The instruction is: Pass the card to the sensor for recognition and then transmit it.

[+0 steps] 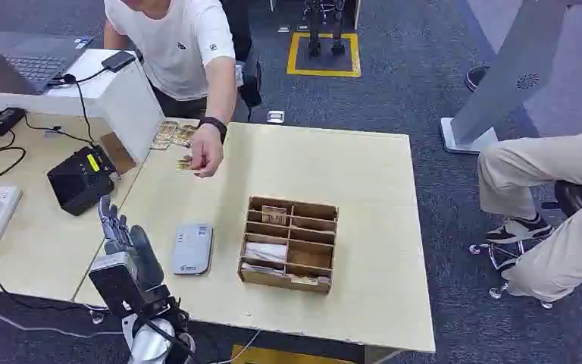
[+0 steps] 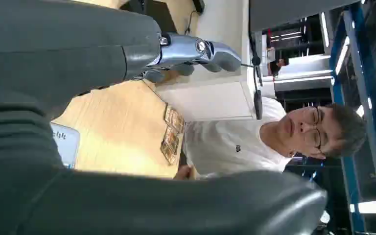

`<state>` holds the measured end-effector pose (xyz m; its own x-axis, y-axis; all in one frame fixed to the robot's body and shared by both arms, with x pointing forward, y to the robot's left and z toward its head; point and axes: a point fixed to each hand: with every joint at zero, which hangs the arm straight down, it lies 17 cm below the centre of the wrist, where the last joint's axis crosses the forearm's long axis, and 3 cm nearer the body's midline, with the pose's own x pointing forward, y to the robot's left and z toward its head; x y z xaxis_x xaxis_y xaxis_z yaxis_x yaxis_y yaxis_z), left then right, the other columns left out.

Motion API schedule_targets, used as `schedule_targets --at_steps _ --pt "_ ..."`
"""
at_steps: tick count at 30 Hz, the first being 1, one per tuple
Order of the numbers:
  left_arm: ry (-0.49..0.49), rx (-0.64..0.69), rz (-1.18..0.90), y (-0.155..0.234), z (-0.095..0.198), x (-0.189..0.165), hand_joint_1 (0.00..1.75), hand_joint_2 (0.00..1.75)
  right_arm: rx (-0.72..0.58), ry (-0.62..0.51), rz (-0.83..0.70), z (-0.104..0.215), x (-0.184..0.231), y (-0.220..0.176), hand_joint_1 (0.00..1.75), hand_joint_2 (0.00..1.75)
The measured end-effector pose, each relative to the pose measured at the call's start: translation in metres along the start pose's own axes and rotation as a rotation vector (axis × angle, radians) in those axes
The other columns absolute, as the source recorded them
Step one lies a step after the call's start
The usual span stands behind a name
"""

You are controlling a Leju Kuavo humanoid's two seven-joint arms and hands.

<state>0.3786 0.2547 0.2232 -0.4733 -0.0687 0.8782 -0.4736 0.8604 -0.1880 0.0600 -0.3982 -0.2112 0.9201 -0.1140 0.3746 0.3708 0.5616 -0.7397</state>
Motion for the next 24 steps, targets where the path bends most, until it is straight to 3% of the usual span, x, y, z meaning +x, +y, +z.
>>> schedule_targets --at_steps 8,9,11,16,24 --pt "-0.038 0.007 -0.053 0.003 -0.001 0.005 0.00 0.00 0.001 -0.002 0.002 0.000 0.000 0.000 0.00 0.00" --pt "-0.054 0.004 -0.075 0.002 0.000 0.007 0.00 1.75 0.001 -0.003 0.004 0.000 0.001 0.000 0.00 0.00" --pt "-0.117 -0.032 -0.150 -0.006 0.001 0.017 0.00 1.75 0.004 -0.010 0.012 0.000 0.002 0.001 0.00 0.00" --pt "-0.401 -0.137 -0.519 -0.019 0.002 0.043 0.00 1.75 0.033 -0.045 0.047 0.003 0.008 0.009 0.00 0.00" --pt "-0.533 -0.119 -0.848 0.003 -0.030 0.044 0.00 1.75 0.126 -0.022 0.067 0.014 0.009 0.038 0.00 0.00"
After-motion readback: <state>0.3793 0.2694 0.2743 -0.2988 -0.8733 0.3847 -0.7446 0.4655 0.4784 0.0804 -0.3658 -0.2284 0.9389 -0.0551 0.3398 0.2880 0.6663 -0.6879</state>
